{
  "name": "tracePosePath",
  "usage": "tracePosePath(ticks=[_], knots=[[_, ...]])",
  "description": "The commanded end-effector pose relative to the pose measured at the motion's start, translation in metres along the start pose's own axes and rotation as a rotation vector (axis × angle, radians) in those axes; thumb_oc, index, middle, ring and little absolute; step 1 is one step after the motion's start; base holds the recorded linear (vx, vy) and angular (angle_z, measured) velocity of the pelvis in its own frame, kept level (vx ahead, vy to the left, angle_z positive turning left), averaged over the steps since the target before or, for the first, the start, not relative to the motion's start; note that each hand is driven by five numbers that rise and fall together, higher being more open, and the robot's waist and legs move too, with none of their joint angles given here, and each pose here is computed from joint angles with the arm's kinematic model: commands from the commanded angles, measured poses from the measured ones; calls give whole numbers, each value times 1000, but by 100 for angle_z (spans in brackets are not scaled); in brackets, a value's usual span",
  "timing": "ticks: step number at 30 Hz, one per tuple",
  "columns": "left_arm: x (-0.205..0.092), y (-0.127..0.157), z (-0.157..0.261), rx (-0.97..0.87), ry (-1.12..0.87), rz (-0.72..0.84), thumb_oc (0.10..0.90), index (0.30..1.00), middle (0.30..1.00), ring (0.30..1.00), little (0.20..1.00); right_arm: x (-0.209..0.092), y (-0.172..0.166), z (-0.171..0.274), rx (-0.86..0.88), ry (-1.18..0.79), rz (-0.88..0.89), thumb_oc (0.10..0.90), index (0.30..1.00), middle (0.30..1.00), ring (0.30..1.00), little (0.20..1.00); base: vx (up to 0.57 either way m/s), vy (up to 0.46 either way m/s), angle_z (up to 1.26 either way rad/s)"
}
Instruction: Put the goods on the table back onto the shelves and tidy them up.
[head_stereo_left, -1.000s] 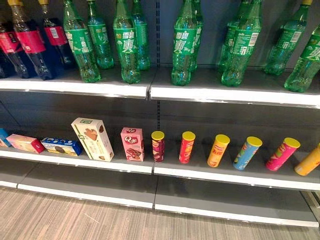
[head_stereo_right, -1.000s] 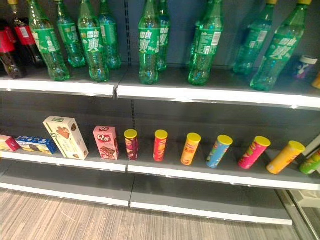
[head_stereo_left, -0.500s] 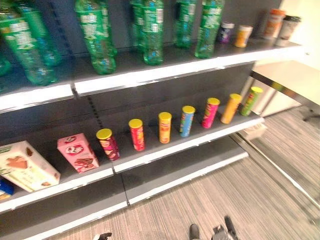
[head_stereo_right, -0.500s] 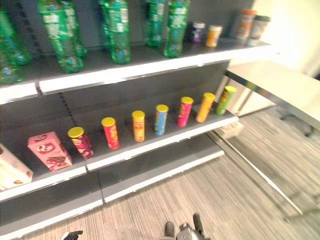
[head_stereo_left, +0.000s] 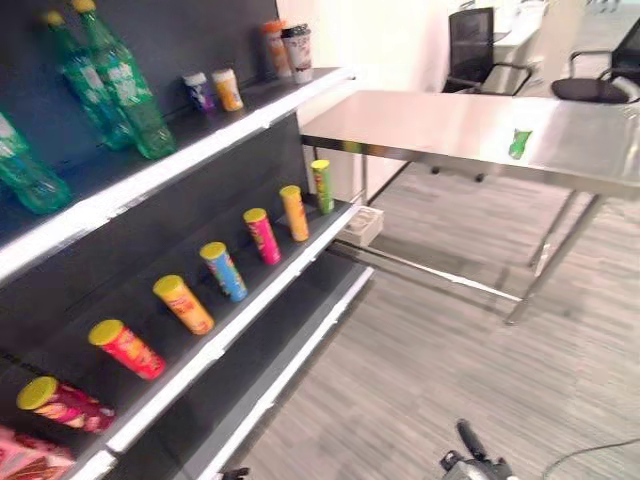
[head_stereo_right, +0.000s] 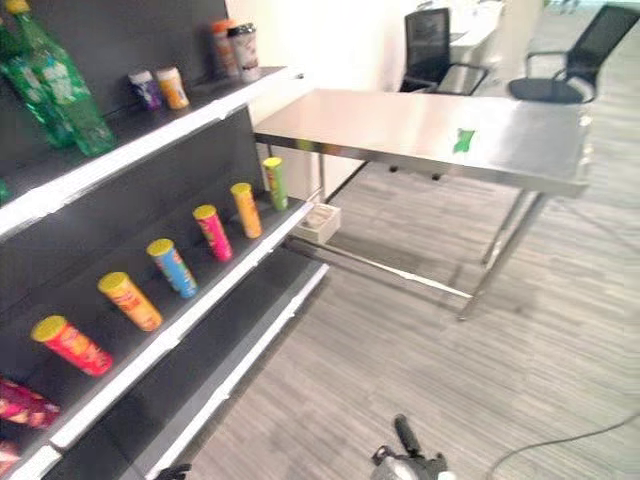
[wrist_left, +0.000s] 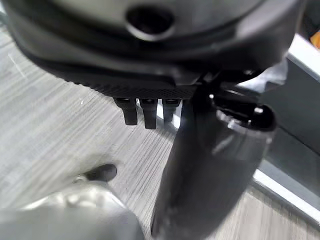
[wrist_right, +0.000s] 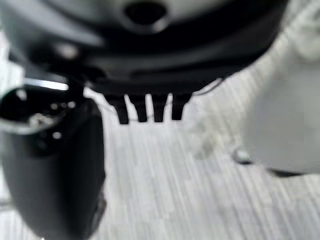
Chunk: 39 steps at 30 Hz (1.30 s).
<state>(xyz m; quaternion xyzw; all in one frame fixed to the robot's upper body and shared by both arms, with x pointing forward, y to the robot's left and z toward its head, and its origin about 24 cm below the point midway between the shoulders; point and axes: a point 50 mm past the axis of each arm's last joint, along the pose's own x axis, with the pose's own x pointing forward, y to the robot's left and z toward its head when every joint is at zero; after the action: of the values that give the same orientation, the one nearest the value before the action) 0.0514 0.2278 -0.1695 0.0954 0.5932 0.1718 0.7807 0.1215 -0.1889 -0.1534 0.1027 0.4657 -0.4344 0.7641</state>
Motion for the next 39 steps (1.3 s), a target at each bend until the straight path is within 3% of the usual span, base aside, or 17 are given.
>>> tracePosePath(ticks=[1,7,11,17,22,29,34,36,39], knots=[[-6,-34,11,67,-59,-81,800,900,900,900,900,-5,30,67,-36,-310,128,800,900,900,900,900,87,-267,-39],[-4,-30,50,-79,-191,-77,800,900,900,900,900,-23,56,86,-58,-430,305,800,900,900,900,900,171,-214,-58],[-5,-37,35,-137,-107,-115,800,900,900,900,900,-39,76,93,-25,-467,405,800,900,900,900,900,301,-57,-52],[0,-16,21,-234,-20,-48,800,900,900,900,900,-66,110,74,-124,-484,522,800,900,900,900,900,402,60,-96],[1,-2,11,-68,-15,-11,800,900,900,900,900,-81,118,62,-263,-549,671,800,900,900,900,900,287,222,-9],[5,11,58,121,-215,1,800,900,900,900,900,-117,123,98,-526,-924,920,800,900,900,900,900,230,71,38],[5,2,67,194,-219,-26,800,900,900,900,900,-119,131,83,-630,-894,959,800,900,900,900,900,194,-75,87],[4,-2,75,296,-267,-35,800,900,900,900,900,-113,128,73,-676,-862,955,800,900,900,900,900,214,-24,43],[1,-8,88,287,-320,-47,800,900,900,900,900,-99,116,66,-744,-824,933,800,900,900,900,900,104,71,90]])
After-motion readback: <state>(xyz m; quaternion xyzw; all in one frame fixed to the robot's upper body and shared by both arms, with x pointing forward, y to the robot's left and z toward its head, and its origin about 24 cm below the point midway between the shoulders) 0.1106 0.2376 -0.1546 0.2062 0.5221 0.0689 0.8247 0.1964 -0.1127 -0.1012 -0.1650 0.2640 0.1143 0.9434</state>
